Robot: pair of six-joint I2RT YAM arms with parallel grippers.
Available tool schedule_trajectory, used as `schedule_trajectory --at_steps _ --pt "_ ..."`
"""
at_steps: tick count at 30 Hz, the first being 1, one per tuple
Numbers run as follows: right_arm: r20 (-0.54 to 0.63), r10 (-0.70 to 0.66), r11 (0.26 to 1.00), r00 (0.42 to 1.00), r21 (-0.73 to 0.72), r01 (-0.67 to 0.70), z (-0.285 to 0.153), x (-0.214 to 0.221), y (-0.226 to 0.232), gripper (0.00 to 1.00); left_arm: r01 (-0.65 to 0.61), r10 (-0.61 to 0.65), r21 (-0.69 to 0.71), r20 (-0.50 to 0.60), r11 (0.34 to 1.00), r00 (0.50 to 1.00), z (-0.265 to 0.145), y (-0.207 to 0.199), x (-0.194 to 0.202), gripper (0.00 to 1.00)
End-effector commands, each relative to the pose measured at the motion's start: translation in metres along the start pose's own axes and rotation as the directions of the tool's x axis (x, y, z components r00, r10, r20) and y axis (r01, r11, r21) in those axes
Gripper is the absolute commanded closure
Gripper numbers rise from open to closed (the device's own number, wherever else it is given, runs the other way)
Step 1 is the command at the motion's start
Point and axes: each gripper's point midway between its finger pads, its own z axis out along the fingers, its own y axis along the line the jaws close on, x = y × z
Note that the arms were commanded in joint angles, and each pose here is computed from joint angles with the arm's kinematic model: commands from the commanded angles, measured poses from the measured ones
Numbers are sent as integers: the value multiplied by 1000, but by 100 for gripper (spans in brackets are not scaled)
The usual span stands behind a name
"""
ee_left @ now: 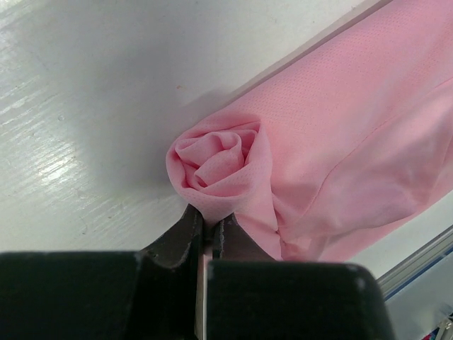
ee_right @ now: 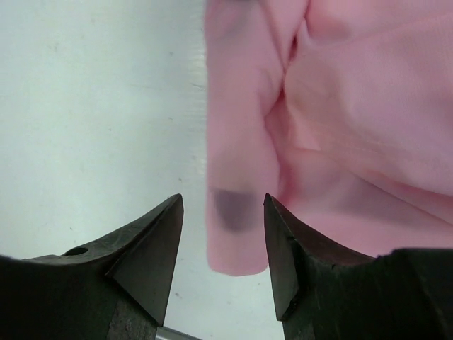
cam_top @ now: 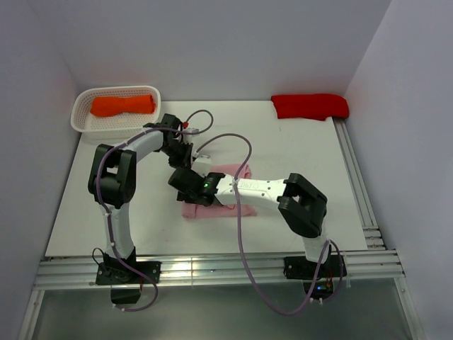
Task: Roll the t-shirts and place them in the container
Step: Roll the tshirt
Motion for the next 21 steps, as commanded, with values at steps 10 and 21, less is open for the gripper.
schedule_trajectory --at_steps 10,21 --pt "190 -207 970 960 172 175 23 -45 23 46 -26 26 -82 -2 996 1000 -2 9 -6 100" --pt "126 -263 945 957 234 229 49 -27 14 46 -27 27 -80 -4 996 1000 -2 8 -8 100"
